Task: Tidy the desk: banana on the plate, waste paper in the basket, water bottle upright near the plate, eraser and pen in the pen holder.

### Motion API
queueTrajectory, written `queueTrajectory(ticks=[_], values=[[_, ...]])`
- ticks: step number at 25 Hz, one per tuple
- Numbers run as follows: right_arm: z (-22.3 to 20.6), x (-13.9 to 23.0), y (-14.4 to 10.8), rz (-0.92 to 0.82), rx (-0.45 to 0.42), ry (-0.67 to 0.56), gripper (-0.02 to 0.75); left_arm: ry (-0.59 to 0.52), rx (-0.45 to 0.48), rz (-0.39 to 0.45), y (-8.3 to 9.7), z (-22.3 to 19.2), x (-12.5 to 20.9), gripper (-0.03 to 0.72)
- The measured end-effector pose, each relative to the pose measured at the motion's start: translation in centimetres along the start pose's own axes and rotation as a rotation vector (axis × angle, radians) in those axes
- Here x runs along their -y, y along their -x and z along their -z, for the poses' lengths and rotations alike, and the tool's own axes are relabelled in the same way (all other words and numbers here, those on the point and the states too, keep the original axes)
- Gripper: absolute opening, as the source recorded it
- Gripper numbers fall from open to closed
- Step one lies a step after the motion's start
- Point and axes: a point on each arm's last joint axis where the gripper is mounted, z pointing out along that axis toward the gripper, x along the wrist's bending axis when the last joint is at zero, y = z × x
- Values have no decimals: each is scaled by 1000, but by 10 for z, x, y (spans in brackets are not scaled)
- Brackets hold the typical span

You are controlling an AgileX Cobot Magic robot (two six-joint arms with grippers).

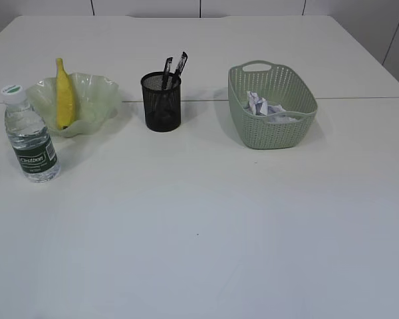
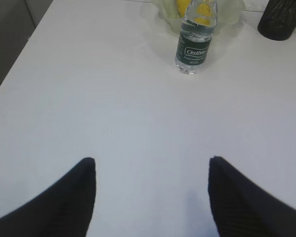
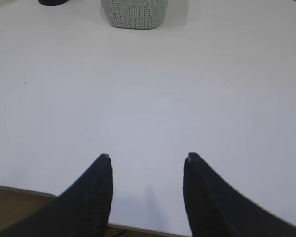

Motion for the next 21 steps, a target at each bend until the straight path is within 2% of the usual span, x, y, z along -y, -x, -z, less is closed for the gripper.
queueTrajectory(ticks=[21], values=[[0, 0, -1, 9, -6, 2, 355, 0, 0, 0, 0, 0, 0, 513]])
